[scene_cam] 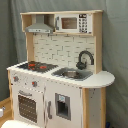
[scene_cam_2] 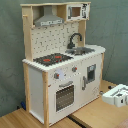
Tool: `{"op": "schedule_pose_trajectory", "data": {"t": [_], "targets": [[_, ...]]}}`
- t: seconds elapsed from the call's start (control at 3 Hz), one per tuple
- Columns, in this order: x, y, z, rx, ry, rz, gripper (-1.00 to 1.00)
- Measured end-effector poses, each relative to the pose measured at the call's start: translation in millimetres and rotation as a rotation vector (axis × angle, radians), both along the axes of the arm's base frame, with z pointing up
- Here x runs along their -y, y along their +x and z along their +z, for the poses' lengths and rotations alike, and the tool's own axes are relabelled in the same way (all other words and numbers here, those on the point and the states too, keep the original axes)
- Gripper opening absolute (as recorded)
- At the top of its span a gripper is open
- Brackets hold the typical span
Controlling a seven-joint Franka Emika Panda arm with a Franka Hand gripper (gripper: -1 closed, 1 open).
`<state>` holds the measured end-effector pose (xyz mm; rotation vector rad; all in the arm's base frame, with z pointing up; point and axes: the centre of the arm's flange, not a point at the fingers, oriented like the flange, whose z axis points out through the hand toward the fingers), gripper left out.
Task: Play with the kitchen
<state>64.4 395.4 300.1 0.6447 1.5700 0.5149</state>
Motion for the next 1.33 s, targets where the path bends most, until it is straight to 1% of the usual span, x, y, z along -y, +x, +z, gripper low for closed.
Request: {"op": "schedule_pose_trajectory", "data": {"t": [0.33,0.67,1.0,1.33], "targets": [[-1.4,15.7,35.5,-0.017,0.092,-0.015,1.00],[-2.0,37.9,51.2,-0.015,0.099,-0.015,1.00],[-2.0,46.9,62.5,-0.016,0.038,-0.002,1.00],[2.0,60.0,82.2,-0.016,0.001,-0.010,1.00]]}}
